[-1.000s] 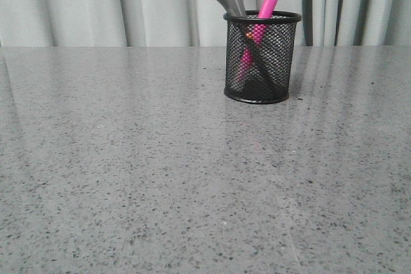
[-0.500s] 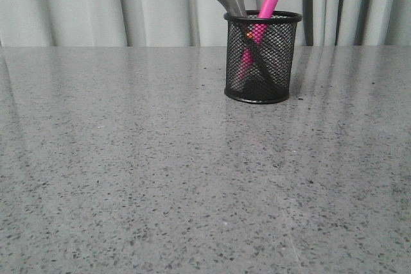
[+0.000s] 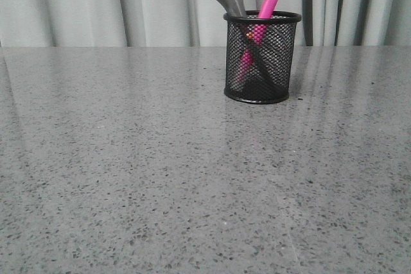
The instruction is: Put pen and scissors into bin
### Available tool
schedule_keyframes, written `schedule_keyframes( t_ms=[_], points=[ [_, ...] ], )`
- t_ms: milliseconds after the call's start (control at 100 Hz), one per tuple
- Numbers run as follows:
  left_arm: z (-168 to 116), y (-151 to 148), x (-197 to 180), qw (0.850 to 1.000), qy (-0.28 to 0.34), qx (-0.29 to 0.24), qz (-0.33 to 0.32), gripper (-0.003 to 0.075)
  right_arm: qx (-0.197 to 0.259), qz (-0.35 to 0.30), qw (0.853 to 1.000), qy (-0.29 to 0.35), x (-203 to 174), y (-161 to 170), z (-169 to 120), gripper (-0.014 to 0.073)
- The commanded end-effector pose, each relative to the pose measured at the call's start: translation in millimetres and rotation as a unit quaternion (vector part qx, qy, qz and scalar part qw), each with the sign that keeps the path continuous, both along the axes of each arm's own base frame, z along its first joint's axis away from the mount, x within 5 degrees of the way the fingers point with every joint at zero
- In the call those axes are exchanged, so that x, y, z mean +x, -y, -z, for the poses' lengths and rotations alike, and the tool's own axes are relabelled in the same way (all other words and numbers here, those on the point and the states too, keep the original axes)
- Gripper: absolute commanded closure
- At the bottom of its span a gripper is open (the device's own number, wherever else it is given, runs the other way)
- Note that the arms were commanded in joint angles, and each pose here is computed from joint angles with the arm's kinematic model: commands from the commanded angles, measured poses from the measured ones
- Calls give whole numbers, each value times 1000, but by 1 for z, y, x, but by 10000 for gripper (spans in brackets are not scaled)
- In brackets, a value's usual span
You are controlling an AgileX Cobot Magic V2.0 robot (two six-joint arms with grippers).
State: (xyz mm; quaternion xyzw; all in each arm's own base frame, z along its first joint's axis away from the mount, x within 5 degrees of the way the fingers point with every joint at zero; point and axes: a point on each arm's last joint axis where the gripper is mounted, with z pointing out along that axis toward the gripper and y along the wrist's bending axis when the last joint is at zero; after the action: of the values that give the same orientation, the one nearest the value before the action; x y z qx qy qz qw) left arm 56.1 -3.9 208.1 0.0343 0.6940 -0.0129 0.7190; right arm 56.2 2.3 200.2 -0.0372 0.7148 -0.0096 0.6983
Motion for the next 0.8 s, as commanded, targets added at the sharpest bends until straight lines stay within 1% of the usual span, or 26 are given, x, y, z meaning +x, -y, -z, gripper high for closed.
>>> schedule_keyframes(
  t_ms=[0,200,450,790],
  points=[
    [7,0,-1,999,31,-13,3,739,-6,9,999,37,0,1,-3,664],
    [7,0,-1,999,31,-13,3,739,-8,34,999,39,-1,4,-3,664],
    [7,0,-1,999,31,-13,3,739,-16,34,999,26,-1,4,0,664],
    [7,0,-1,999,31,-13,3,739,-23,43,998,28,-1,5,-1,664]
  ],
)
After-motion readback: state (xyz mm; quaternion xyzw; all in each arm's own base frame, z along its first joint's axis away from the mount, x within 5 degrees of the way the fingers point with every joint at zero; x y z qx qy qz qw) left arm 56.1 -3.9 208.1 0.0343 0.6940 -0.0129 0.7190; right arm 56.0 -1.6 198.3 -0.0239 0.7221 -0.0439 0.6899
